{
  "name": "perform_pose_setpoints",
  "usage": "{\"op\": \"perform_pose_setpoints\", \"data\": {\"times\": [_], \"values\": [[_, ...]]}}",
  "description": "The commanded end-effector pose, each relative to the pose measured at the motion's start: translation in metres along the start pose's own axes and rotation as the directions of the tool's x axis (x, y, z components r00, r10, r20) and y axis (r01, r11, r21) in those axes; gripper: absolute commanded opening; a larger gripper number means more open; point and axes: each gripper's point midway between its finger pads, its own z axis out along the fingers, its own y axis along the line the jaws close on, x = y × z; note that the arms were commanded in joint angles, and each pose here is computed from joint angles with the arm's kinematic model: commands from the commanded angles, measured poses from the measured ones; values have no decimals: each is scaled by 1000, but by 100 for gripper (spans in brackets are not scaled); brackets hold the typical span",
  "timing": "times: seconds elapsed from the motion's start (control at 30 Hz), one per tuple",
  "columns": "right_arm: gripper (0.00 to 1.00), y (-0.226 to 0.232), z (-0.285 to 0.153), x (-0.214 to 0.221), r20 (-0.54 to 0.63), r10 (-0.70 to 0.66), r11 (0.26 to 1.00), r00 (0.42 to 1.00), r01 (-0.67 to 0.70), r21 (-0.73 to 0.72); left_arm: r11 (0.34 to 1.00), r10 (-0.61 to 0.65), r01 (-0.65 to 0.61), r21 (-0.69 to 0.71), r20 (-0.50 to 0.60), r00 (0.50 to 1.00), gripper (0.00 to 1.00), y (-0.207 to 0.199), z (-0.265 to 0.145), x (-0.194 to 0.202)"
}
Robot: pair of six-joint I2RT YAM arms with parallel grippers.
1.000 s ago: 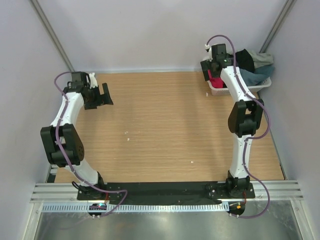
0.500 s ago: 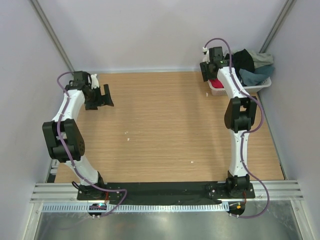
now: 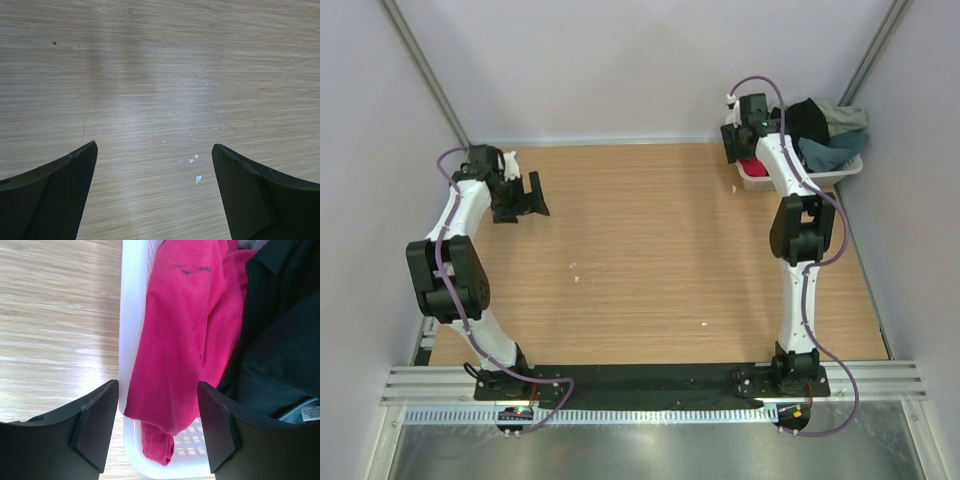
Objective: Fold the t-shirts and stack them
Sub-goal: Grab the tshirt from the pile
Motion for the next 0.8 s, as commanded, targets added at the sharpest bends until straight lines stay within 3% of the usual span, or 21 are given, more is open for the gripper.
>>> {"op": "perform_pose_setpoints", "data": {"times": [0.0,0.37,0.6,0.77], "values": [[69,-27,-52,-39,120,40,998,992,-45,40,999,-2,2,40,1,1000,97,-10,3,-1],[68,-26,-46,-35,108,45,998,993,-49,27,999,2,-2,35,-4,1000,97,-10,3,5],[36,-17,-36,-21,65,23,1000,998,-22,-12,999,4,-3,32,-9,1000,97,-10,4,6],[31,-14,-35,-17,53,11,1000,999,-10,-26,999,11,-11,34,-12,1000,97,-12,6,7]]}}
